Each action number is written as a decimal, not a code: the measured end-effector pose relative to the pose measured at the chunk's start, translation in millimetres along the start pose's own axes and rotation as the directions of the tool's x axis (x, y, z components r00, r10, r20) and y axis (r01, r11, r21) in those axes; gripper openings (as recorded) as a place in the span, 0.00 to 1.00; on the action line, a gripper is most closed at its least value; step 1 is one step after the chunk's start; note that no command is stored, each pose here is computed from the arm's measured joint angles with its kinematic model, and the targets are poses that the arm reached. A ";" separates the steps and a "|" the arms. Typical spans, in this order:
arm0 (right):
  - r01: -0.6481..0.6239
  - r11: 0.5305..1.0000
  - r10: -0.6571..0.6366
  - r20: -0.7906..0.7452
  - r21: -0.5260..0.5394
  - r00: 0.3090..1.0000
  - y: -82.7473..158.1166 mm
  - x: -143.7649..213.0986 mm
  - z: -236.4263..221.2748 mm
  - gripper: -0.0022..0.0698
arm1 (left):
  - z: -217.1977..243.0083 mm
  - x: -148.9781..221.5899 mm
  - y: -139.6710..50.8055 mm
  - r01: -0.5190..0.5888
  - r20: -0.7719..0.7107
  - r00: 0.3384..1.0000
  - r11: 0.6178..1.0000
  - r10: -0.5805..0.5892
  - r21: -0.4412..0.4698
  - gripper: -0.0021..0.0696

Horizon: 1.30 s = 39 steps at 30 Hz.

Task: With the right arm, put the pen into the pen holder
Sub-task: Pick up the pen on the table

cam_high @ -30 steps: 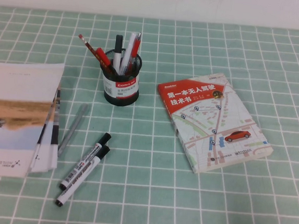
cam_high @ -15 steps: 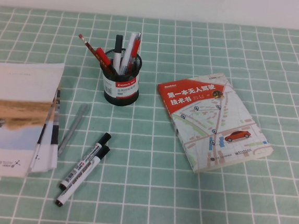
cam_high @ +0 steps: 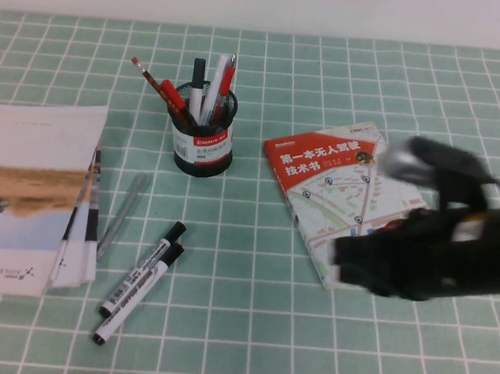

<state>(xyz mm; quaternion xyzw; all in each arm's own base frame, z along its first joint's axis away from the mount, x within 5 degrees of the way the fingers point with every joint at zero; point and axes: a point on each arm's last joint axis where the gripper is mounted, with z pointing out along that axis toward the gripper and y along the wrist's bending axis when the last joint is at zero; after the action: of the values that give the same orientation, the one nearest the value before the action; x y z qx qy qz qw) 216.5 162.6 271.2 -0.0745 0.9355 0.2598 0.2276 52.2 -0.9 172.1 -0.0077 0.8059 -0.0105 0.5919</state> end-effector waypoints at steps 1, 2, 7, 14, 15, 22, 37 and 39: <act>0.014 1.000 -0.014 -0.021 0.001 1.000 8.9 -0.7 9.2 0.00 | 0.0 0.0 0.0 0.000 0.000 1.000 1.000 0.000 0.000 0.02; 0.023 1.000 -0.023 -0.035 0.002 0.999 16.1 -1.5 16.4 0.00 | 0.0 0.0 0.0 0.000 0.000 1.000 1.000 0.000 0.000 0.02; 0.080 0.996 -0.082 -0.101 -0.026 0.992 61.9 -6.0 59.3 0.00 | 0.0 0.0 0.0 0.000 0.000 1.000 1.000 0.000 0.000 0.02; 0.138 0.987 -0.149 -0.143 -0.079 0.979 117.7 -12.0 113.7 0.00 | 0.0 0.0 0.0 0.000 0.000 1.000 1.000 0.000 0.000 0.02; 0.140 0.987 -0.150 -0.150 -0.076 0.977 122.6 -13.3 120.8 0.00 | 0.0 0.0 0.0 0.000 0.000 1.000 1.000 0.000 0.000 0.02; 0.146 0.989 -0.147 -0.228 -0.021 0.962 139.7 -22.2 154.9 0.04 | 0.0 0.0 0.0 0.000 0.000 1.000 1.000 0.000 0.000 0.02; 0.050 0.989 -0.017 -0.225 0.140 0.974 140.5 -37.1 186.8 0.54 | 0.0 0.0 0.0 0.000 0.000 1.000 1.000 0.000 0.000 0.02; 0.041 0.989 -0.008 -0.221 0.141 0.975 139.4 -36.3 194.0 0.54 | 0.0 0.0 0.0 0.000 0.000 1.000 1.000 0.000 0.000 0.02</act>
<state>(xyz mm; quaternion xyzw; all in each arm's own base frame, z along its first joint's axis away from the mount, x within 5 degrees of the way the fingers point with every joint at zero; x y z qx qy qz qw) 287.9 383.4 203.5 -0.0977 0.9703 0.1786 0.1307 52.2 -0.9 172.1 -0.0077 0.8059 -0.0105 0.5919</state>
